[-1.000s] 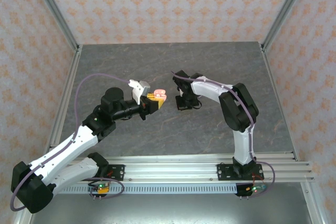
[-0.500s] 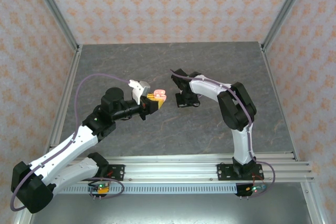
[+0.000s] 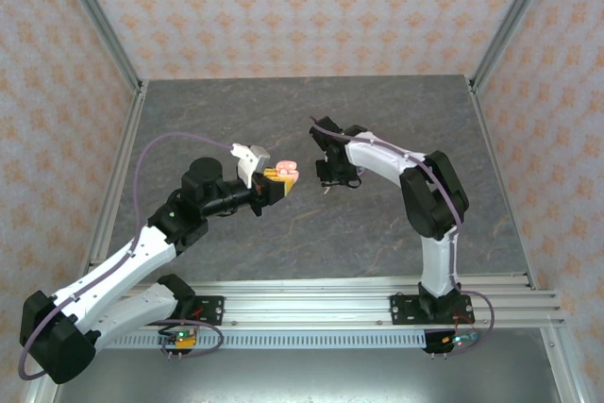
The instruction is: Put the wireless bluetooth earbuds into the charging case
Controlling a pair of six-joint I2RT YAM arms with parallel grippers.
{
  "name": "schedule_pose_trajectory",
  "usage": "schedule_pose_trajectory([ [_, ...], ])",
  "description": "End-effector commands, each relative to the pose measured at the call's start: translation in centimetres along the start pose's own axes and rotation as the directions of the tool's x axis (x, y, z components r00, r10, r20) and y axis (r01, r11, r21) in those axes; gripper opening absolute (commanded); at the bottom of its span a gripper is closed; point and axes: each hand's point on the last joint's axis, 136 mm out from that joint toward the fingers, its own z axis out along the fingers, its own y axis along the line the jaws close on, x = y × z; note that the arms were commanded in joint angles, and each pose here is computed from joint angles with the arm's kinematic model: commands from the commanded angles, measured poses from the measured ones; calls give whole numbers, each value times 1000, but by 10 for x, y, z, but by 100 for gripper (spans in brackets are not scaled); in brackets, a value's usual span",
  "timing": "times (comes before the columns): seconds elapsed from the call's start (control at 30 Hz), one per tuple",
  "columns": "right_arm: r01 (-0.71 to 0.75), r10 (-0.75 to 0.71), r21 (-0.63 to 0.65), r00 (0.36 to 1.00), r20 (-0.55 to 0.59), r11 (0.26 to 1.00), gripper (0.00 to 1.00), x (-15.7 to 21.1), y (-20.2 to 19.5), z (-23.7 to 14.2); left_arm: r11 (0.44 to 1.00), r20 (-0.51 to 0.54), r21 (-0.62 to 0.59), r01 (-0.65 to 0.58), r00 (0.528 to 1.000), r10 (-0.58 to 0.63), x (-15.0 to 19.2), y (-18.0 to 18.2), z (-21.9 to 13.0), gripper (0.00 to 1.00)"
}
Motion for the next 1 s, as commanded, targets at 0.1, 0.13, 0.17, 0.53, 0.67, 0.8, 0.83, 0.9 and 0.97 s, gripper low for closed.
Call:
schedule_pose_trajectory([
  [0.1,-178,181,-71,983,38,981,42,-10,10,-12,999,38,-18,-26,999,27,-13,1,-5,7],
  [0.13,-196,198,-66,979,39,978,44,-10,9,-10,999,40,-18,-27,999,28,-13,1,-5,7],
  [0.17,-213,215,-55,976,41,976,46,-11,7,-8,999,39,-18,-27,999,27,-13,1,-5,7],
  [0.53,-234,234,43,972,11,971,45,-7,-4,16,999,43,-26,-28,999,29,-14,2,-5,7],
  [0.67,-228,229,52,973,-4,972,38,-8,-3,24,999,45,-23,-27,999,28,-14,2,-5,7],
  [0.8,-218,219,51,976,-17,975,33,-9,0,30,999,42,-22,-29,999,30,-15,1,-5,7],
  [0.83,-216,217,53,976,-21,975,32,-10,0,31,999,41,-24,-30,999,31,-15,2,-5,7],
  [0.9,-207,209,54,977,-33,977,29,-9,1,34,999,40,-26,-29,999,30,-14,2,-5,7],
  [0.97,-192,194,53,980,-43,980,25,-8,3,36,999,38,-26,-29,999,30,-14,2,-5,7],
])
